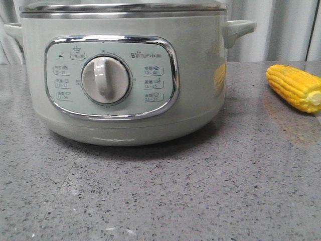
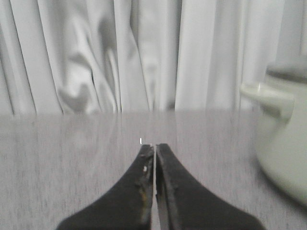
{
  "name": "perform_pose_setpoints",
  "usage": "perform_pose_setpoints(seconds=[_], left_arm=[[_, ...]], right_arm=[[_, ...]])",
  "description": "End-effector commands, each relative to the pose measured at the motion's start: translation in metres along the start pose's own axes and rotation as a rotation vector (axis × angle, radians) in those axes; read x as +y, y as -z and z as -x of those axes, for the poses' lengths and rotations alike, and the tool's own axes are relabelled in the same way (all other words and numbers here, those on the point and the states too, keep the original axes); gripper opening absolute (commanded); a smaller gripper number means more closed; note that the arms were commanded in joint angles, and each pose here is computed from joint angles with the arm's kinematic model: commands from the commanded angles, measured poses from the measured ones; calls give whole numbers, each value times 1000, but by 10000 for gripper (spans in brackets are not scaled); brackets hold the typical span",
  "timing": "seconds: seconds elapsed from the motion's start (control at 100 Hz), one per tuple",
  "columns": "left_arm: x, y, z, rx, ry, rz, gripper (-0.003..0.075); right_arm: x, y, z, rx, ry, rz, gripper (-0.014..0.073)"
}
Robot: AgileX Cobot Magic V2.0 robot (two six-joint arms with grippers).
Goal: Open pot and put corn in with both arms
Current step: 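Grasp the silver knob of the glass lid with the left gripper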
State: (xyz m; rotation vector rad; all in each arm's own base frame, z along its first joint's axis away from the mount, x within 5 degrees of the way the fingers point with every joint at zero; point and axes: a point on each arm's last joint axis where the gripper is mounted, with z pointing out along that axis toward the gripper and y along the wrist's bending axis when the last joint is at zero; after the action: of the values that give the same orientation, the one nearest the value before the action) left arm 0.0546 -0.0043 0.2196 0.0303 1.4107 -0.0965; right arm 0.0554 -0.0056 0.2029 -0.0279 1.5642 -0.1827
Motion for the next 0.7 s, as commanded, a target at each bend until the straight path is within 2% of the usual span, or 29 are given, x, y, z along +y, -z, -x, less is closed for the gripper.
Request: perform_pose_setpoints(seconds=[0.0,0.15,0.22,0.35,0.54,0.69], left_arm=[[0,3,9,-161,22,-12,-20],[-1,1,23,-172,24,-12,-21],[-1,-2,37,-175,24,-13,-21],[-3,-14,74,-192,25,-14,-21],[-5,-52,118,-89,25,-13,-20],[-6,-88,138,-50,24,-11,-20]], right_arm=[[-1,1,6,-118,-9,-17,-64],[-3,3,18,-215,-46,-28,-64],[-4,3,26,-211,-46,-27,-64],[-6,3,47,-113,-46,-14,-64],[-11,-14,85,78,-51,12,-64],[-14,-35,116,114,-102,27,-64]])
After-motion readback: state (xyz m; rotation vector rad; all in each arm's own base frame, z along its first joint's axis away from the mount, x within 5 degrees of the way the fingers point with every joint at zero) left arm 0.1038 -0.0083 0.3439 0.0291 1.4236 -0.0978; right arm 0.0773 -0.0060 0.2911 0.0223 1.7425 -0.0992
